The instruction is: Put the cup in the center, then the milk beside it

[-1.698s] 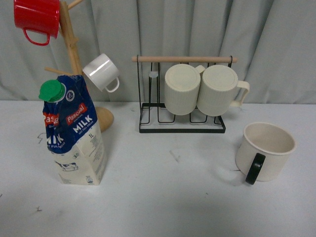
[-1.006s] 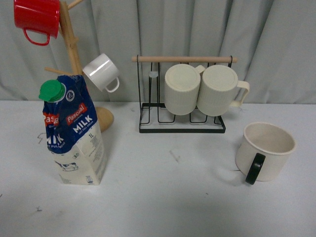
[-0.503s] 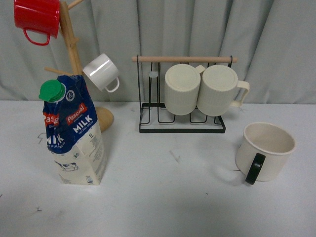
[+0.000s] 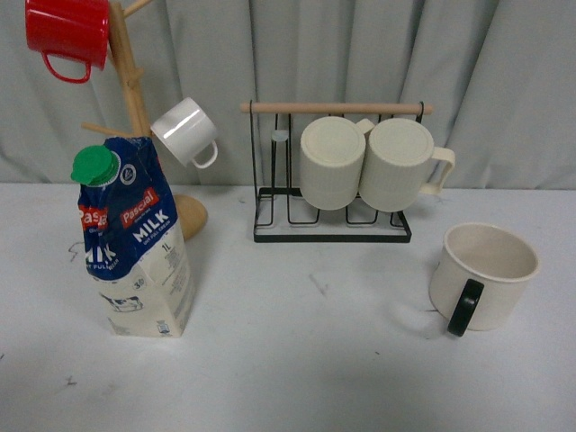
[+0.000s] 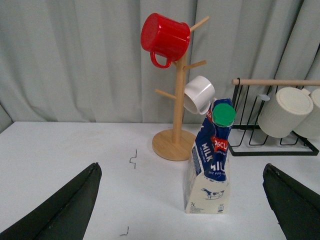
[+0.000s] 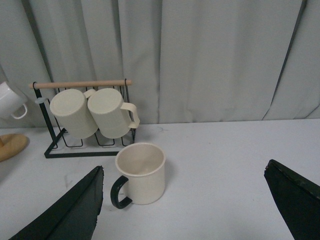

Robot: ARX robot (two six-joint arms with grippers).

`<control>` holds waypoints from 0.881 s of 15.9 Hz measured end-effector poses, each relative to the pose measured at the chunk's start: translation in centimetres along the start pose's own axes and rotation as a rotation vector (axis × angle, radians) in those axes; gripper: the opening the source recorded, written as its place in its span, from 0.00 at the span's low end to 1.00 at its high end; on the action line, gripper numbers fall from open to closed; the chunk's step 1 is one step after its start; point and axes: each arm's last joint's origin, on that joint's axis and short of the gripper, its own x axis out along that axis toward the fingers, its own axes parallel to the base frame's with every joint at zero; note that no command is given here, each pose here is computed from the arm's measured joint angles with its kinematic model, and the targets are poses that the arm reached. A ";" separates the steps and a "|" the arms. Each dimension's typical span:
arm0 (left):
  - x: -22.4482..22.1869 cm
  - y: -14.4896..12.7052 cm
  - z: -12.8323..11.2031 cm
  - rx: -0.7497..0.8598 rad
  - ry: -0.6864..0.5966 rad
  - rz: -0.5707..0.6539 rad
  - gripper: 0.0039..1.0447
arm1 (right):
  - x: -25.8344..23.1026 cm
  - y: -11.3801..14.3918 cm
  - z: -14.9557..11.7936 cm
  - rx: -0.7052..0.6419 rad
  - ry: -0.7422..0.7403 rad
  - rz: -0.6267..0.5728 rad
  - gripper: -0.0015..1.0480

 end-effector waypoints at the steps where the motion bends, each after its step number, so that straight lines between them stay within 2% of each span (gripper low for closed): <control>1: 0.0 0.0 0.0 0.000 0.000 0.000 0.94 | 0.0 0.0 0.0 0.000 0.000 0.000 0.94; 14: 0.0 0.0 0.0 0.000 0.000 0.000 0.94 | 0.0 0.0 0.0 0.000 0.000 0.000 0.94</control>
